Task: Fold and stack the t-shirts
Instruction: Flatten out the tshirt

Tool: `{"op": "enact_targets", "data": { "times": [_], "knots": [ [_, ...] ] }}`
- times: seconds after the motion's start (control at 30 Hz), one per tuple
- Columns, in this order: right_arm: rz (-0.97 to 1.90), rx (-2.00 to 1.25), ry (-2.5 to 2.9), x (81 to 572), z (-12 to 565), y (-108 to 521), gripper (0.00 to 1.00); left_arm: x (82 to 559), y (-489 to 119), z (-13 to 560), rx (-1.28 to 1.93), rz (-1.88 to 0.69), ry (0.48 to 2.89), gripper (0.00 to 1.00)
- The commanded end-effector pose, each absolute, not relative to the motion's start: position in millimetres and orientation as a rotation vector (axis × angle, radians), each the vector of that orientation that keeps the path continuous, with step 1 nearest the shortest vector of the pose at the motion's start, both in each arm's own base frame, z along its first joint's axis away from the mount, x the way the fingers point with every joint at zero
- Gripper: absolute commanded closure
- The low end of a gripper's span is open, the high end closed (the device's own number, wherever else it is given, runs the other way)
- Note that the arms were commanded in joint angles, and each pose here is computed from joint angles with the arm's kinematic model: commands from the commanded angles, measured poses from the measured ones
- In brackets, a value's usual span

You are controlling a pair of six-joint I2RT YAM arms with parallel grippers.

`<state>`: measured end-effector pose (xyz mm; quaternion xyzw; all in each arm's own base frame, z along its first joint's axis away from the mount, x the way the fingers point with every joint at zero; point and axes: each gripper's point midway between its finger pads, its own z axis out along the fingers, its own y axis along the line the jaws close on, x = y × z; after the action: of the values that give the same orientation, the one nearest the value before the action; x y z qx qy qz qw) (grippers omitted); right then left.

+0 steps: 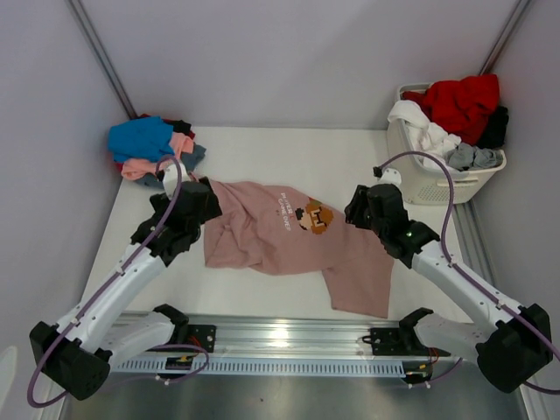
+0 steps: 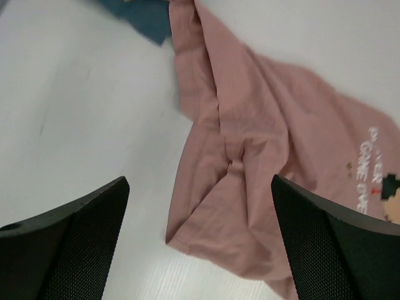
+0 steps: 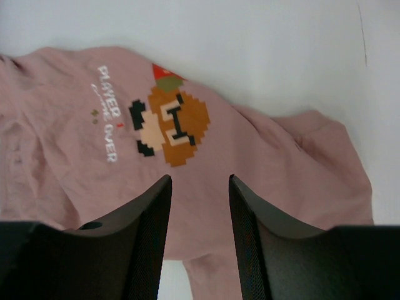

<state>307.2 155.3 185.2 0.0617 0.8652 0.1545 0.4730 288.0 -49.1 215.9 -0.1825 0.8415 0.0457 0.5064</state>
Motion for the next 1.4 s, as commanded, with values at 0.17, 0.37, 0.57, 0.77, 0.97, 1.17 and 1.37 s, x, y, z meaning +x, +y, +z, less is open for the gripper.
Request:
{"op": "enact_targets", "data": {
  "times": [0.17,0.37,0.57,0.77,0.97,1.17,1.37],
  "knots": [
    [0.303,0.350,2.113,282.0,154.8,122.0,0.55,233.8,-59.2,126.7,-0.555,0.033,2.288,0.04],
    [0.265,0.432,2.088,275.1,148.7,107.4,0.54,231.5,-74.9,96.0,-0.559,0.017,2.391,0.08],
    [0.281,0.417,2.082,276.8,157.1,110.6,0.54,236.7,-90.7,63.7,-0.591,0.014,2.484,0.12],
    [0.277,0.416,2.051,272.2,169.1,104.0,0.54,227.0,-98.9,33.3,-0.601,0.022,2.589,0.21],
    [0.282,0.411,2.027,270.2,177.1,101.0,0.54,225.1,-102.1,21.7,-0.594,0.028,2.627,0.39],
    [0.275,0.401,2.035,269.9,174.4,100.9,0.54,224.6,-102.0,19.0,-0.589,0.036,2.636,0.54],
    [0.271,0.395,2.038,270.3,172.6,101.4,0.54,224.2,-101.6,20.5,-0.584,0.035,2.632,0.74]
  ]
}}
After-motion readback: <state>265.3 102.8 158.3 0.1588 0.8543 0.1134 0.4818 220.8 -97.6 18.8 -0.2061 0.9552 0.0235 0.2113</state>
